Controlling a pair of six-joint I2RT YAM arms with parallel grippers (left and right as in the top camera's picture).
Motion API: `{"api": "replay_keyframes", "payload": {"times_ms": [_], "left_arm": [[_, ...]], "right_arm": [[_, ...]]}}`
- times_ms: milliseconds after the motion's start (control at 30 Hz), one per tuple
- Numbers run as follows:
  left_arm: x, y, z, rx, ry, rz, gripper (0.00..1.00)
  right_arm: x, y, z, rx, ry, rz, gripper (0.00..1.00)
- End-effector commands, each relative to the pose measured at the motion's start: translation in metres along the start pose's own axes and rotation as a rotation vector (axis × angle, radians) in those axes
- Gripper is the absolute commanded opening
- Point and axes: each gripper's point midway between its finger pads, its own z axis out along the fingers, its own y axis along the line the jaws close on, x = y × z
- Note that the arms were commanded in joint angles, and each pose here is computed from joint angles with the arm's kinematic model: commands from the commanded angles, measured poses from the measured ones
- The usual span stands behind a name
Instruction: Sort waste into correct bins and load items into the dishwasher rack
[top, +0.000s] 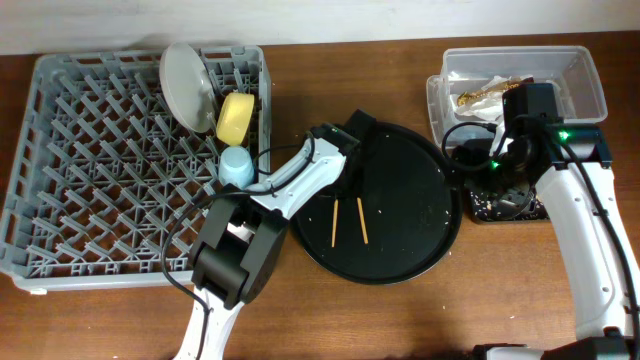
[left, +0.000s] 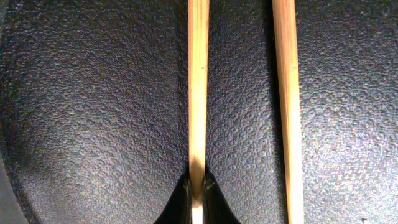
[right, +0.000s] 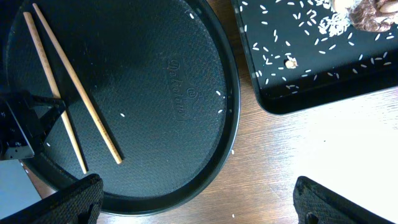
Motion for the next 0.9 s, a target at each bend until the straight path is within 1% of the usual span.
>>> {"api": "replay_keyframes", "payload": {"times_ms": [0,67,133,167,233,333,367,400,467,533,600,667,800,867], "left_arm": [[-0.002,-0.003,0.004,0.009,0.008,0.002,0.01],[-0.011,-0.007,-0.009,0.017,-0.008,0.014,0.01],[-0.025,-0.011,-0.035,0.030,-0.037,0.030,0.01],[-0.034,-0.011,-0.055,0.037,-0.052,0.024,0.01],[-0.046,-0.005,-0.098,0.044,-0.080,0.064,0.01],[-0.055,0.025,-0.145,0.002,-0.100,0.083,0.01],[-0.057,0.054,-0.165,-0.054,-0.100,0.060,0.01],[-0.055,0.074,-0.176,-0.075,-0.087,0.054,0.01],[-0.054,0.105,-0.187,-0.093,-0.062,0.049,0.01],[-0.059,0.130,-0.188,-0.090,-0.054,0.084,0.01],[-0.063,0.162,-0.187,-0.099,-0.047,0.015,0.01],[-0.063,0.182,-0.185,-0.107,-0.033,0.009,0.01],[-0.050,0.215,-0.187,-0.118,0.005,-0.034,0.01],[-0.033,0.233,-0.196,-0.127,0.022,-0.076,0.01]], "right_arm": [[-0.005,0.000,-0.008,0.000,-0.031,-0.002,0.98],[-0.005,0.000,-0.008,0.000,-0.031,-0.002,0.98],[-0.005,0.000,-0.008,0.000,-0.031,-0.002,0.98],[-0.005,0.000,-0.008,0.000,-0.031,-0.002,0.99],[-0.005,0.000,-0.008,0.000,-0.031,-0.002,0.98],[-0.005,0.000,-0.008,0.000,-0.031,-0.002,0.98],[-0.005,0.000,-0.008,0.000,-0.031,-0.002,0.98],[-0.005,0.000,-0.008,0.000,-0.031,-0.002,0.98],[-0.005,0.000,-0.008,0.000,-0.031,-0.002,0.99],[-0.005,0.000,-0.008,0.000,-0.031,-0.002,0.98],[-0.005,0.000,-0.008,0.000,-0.031,-0.002,0.98],[-0.005,0.000,-0.008,0.000,-0.031,-0.002,0.99],[-0.005,0.000,-0.008,0.000,-0.031,-0.002,0.98],[-0.005,0.000,-0.008,0.000,-0.031,-0.002,0.98]]}}
